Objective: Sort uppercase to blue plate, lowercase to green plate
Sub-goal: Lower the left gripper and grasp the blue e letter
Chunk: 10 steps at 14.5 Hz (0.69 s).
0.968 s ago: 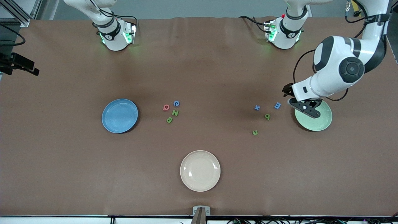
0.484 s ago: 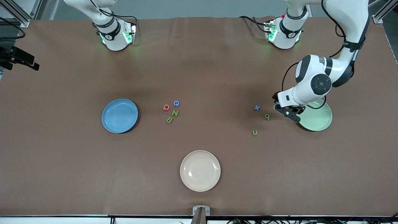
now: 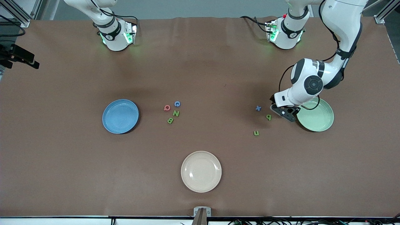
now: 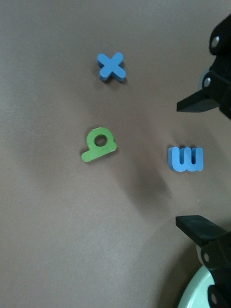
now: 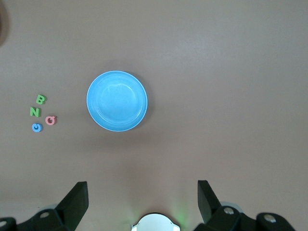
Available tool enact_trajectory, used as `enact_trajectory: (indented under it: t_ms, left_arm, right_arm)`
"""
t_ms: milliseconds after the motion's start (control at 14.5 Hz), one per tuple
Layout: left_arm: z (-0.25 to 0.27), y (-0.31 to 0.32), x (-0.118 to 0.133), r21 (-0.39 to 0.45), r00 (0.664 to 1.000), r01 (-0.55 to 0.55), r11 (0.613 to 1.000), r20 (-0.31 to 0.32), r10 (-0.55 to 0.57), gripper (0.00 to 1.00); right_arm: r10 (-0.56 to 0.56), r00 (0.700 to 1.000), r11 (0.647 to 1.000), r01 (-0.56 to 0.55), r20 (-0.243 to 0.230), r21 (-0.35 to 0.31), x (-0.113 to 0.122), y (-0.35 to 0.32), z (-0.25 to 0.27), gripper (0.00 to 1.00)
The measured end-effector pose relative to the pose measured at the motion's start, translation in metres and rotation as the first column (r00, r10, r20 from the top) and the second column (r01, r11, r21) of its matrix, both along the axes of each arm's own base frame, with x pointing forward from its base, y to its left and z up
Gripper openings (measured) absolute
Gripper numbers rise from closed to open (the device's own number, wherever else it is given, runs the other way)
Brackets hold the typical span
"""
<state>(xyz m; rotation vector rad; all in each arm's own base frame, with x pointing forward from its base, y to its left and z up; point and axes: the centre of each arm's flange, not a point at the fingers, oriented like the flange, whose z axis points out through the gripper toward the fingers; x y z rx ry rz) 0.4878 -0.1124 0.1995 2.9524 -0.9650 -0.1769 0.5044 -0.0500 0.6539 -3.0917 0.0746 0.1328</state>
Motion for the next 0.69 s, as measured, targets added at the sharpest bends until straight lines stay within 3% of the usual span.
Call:
enact_trajectory:
  t_ms: [692]
  left_arm:
    - [-0.016,0.003,-0.018,-0.013,0.999,0.012,1.0,0.051,-0.011,0.65]
  right_arm:
    - [0.009,1.0,1.0,-0.009,-0.004,0.0,-0.002,0.004,0.001,1.0]
